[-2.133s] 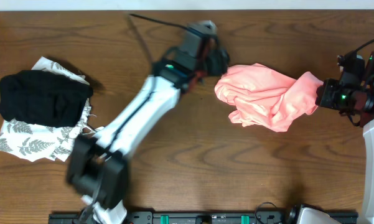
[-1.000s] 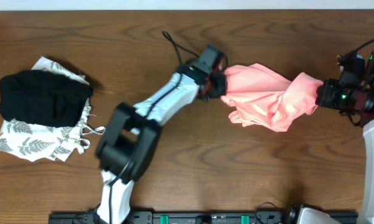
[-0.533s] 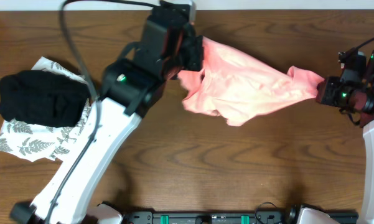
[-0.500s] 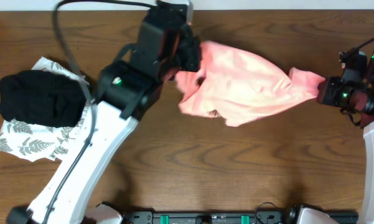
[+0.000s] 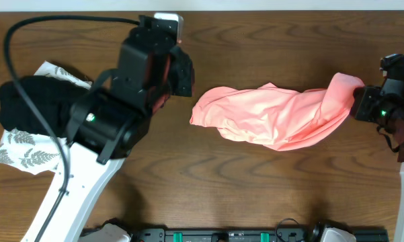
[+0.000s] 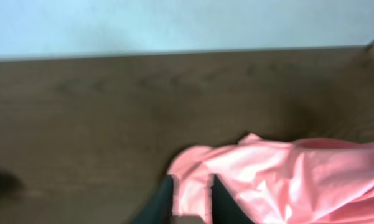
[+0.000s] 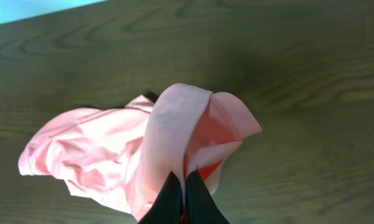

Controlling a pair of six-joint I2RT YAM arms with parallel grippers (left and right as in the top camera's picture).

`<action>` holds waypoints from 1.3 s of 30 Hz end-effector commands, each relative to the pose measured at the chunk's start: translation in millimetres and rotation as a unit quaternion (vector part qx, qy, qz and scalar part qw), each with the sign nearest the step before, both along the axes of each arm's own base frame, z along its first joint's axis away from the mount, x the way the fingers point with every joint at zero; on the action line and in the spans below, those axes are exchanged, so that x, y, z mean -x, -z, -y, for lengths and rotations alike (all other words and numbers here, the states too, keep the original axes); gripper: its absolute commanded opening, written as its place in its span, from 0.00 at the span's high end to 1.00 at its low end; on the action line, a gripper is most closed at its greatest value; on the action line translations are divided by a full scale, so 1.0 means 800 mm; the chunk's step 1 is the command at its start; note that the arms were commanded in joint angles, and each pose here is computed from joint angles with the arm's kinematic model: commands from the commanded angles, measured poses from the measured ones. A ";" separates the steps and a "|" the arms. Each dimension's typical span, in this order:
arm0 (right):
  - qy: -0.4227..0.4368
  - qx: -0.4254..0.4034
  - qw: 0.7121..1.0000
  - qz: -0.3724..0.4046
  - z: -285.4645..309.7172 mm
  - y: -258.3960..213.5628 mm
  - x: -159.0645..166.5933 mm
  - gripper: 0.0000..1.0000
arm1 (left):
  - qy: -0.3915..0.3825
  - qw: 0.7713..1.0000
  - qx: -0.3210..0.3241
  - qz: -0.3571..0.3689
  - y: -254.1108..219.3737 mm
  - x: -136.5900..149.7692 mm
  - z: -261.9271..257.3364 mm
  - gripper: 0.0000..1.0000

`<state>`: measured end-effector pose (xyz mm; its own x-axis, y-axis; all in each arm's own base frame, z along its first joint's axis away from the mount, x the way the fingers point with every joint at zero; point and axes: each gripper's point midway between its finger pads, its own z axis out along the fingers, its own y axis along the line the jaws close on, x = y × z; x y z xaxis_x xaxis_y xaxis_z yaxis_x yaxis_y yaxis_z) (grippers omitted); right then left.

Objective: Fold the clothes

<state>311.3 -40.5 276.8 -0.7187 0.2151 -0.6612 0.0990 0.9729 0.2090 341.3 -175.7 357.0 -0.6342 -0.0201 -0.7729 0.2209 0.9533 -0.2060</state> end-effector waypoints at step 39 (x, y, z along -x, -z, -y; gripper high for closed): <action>0.009 0.014 1.000 -0.018 0.011 0.011 -0.011 0.99 | 0.035 0.905 -0.002 -0.423 0.396 -0.001 0.143 0.94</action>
<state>318.0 -49.2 260.9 -0.7488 0.2238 -0.6238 0.1347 0.9730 0.1875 334.8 -301.4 37.2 -0.9982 0.0498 0.0322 0.0342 0.9275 -0.3722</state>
